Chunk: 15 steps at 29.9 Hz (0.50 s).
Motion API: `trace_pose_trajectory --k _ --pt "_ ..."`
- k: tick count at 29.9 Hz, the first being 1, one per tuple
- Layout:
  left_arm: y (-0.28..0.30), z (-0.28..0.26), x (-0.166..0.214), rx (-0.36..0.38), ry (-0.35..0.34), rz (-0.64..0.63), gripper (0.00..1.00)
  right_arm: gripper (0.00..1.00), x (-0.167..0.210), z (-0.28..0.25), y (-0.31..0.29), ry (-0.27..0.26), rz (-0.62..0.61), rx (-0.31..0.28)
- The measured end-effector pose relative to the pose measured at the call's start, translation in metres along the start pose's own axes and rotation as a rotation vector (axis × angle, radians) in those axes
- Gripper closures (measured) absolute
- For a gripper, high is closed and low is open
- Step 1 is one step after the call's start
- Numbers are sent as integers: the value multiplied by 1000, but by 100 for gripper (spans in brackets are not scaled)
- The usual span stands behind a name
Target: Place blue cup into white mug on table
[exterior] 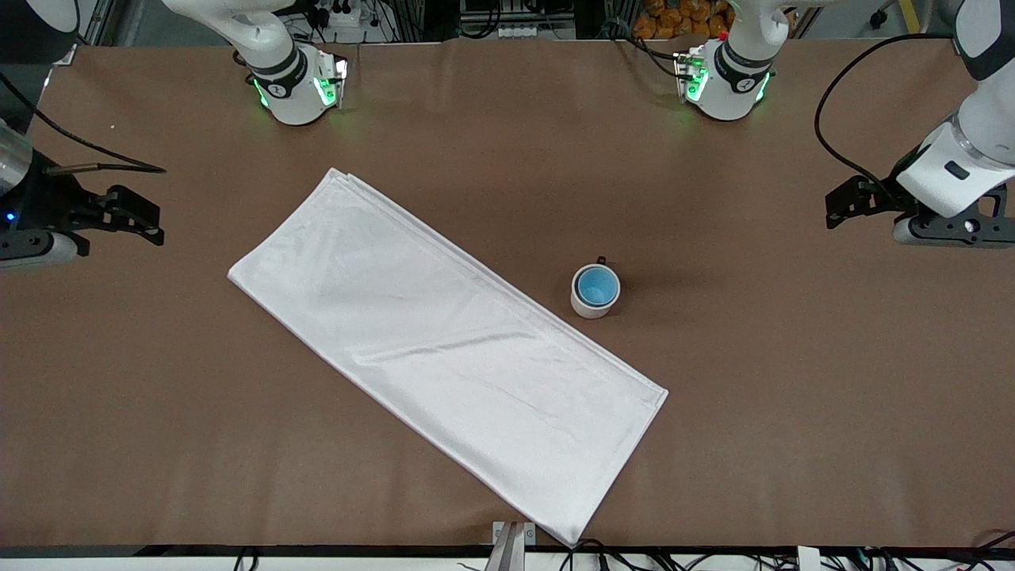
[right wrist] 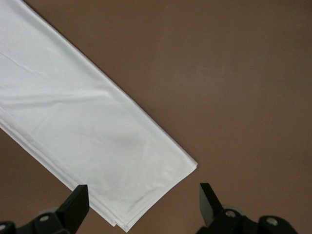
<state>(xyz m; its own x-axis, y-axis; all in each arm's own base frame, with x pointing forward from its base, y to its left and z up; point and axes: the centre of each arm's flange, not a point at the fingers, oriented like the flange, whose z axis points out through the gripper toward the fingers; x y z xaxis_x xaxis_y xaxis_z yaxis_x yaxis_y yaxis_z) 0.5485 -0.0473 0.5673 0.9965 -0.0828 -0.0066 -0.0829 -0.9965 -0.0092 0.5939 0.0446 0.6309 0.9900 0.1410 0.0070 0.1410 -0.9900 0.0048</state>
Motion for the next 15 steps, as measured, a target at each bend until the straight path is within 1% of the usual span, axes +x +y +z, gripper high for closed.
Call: trace_pose_trajectory --k 11,15 --pt "1 -4 2 -9 9 3 0 0 0 -1 0 2 0 0" --pt "0 -14 4 -12 31 1 0 0 0 -1 0 2 1 0"
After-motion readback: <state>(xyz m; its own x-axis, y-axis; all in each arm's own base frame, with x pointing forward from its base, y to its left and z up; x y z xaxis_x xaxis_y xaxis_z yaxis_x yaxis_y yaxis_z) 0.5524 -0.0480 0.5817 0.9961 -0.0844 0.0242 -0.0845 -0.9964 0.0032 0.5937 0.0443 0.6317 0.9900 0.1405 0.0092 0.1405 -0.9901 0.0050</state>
